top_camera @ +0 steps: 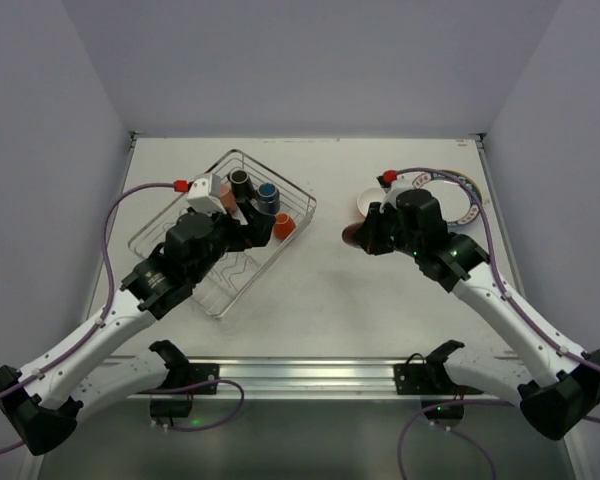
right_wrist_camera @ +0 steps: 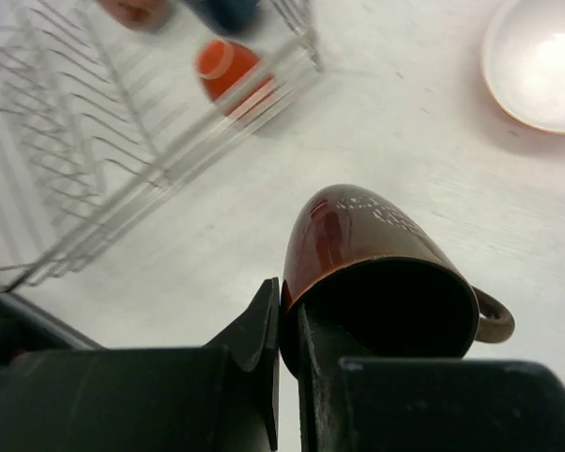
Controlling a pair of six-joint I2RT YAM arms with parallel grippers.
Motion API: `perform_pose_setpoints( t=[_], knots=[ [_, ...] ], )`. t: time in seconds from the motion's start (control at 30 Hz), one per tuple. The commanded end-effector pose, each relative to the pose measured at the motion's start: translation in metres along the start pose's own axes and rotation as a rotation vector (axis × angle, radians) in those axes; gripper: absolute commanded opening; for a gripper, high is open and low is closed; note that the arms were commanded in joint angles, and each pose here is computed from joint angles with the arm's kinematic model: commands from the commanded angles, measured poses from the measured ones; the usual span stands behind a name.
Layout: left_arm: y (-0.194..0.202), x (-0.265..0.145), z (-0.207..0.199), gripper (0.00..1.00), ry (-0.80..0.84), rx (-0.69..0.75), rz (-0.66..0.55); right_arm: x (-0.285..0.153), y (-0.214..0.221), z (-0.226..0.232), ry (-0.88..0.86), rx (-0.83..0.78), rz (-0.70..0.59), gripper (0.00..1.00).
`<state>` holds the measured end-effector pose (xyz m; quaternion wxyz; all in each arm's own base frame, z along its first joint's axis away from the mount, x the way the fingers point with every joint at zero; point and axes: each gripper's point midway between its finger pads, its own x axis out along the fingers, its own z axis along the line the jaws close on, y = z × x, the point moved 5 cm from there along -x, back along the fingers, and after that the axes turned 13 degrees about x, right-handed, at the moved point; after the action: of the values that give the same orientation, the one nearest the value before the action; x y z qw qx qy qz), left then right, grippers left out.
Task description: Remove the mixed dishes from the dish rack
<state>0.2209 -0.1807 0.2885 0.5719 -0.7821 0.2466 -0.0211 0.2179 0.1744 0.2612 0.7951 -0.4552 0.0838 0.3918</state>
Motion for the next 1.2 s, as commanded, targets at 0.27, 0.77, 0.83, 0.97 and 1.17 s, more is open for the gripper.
perform_pose_setpoints(
  t=[0.27,0.77,0.83,0.97,1.17],
  knots=[
    [-0.013,-0.054,0.07,1.0,-0.376,0.425,0.076,0.065,0.009,-0.043,0.504,-0.281,0.346,0.0],
    [0.016,-0.041,0.078,1.0,-0.366,0.496,0.156,0.139,0.047,-0.059,0.478,-0.277,0.497,0.01],
    [0.016,-0.041,0.078,1.0,-0.37,0.496,0.158,0.14,0.047,-0.058,0.475,-0.276,0.501,0.14],
    [0.015,-0.04,0.077,1.0,-0.376,0.482,0.16,0.133,0.042,-0.055,0.473,-0.276,0.489,0.32],
    [0.012,-0.032,0.077,1.0,-0.431,0.445,0.19,0.11,0.026,-0.037,0.4,-0.266,0.408,0.52]
  ],
)
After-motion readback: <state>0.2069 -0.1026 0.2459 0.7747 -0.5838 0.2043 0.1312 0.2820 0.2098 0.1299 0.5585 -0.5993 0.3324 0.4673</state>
